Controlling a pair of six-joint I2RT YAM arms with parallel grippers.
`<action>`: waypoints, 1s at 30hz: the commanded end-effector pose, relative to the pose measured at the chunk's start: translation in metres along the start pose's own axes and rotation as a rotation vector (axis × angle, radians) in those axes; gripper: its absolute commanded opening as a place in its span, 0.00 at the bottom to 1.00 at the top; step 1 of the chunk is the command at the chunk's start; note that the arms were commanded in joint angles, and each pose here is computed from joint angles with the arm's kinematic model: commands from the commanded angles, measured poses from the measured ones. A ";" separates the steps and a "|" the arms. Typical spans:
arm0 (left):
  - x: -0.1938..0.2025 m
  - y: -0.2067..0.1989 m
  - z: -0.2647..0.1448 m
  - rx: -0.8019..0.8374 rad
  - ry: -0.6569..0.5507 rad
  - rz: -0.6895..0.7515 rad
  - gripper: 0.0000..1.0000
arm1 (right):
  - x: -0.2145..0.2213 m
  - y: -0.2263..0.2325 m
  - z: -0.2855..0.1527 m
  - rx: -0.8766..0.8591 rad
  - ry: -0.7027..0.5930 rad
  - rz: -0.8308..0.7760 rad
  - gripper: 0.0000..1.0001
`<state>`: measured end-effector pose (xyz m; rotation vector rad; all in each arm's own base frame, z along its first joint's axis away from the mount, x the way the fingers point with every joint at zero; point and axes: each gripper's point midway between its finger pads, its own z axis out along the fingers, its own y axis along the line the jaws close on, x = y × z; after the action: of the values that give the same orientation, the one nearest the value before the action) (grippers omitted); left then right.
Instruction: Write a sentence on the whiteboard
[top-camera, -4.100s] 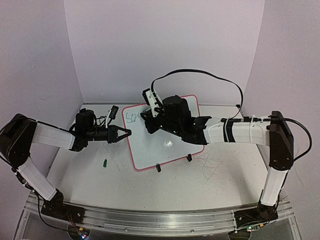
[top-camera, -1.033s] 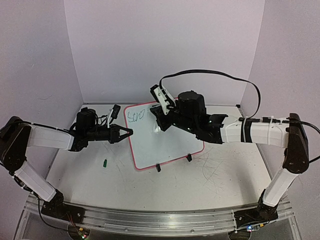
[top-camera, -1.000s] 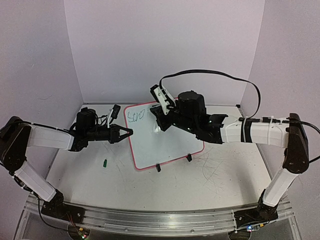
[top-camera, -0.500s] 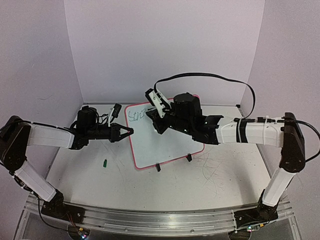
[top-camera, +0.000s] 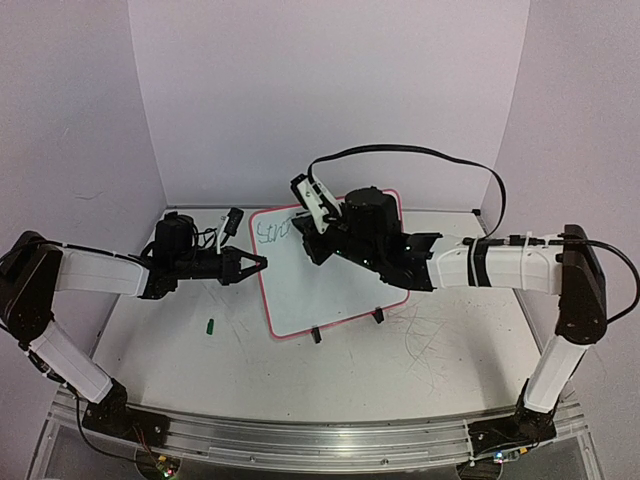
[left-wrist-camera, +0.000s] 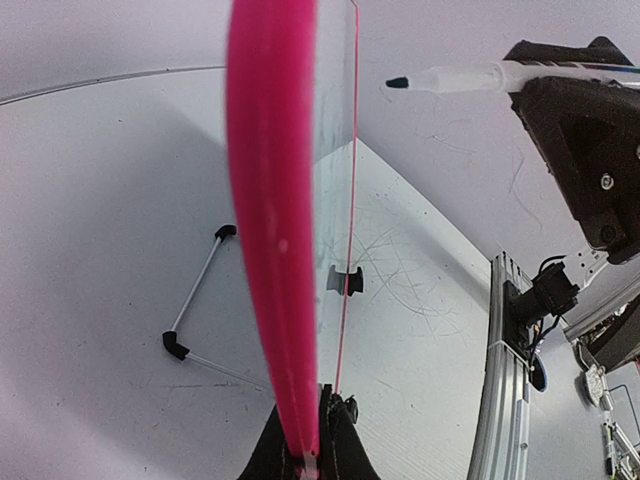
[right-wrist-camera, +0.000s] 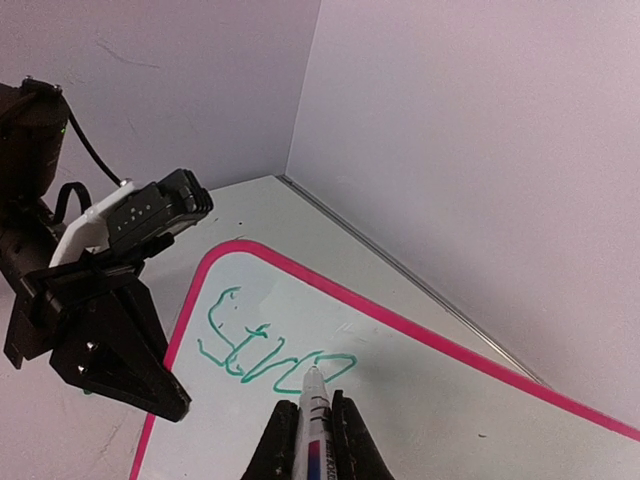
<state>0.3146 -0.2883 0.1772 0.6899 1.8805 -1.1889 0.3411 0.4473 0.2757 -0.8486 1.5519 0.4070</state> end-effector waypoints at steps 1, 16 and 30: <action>-0.018 0.024 -0.001 -0.140 -0.041 0.096 0.00 | -0.012 -0.017 0.003 0.110 -0.037 0.023 0.00; -0.018 0.025 -0.001 -0.140 -0.037 0.100 0.00 | -0.012 -0.013 0.009 0.098 -0.036 0.012 0.00; -0.019 0.025 -0.001 -0.143 -0.037 0.103 0.00 | -0.001 -0.016 0.009 0.120 -0.003 0.017 0.00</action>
<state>0.3151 -0.2885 0.1770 0.6931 1.8858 -1.1836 0.3550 0.4421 0.2684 -0.7852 1.5773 0.3217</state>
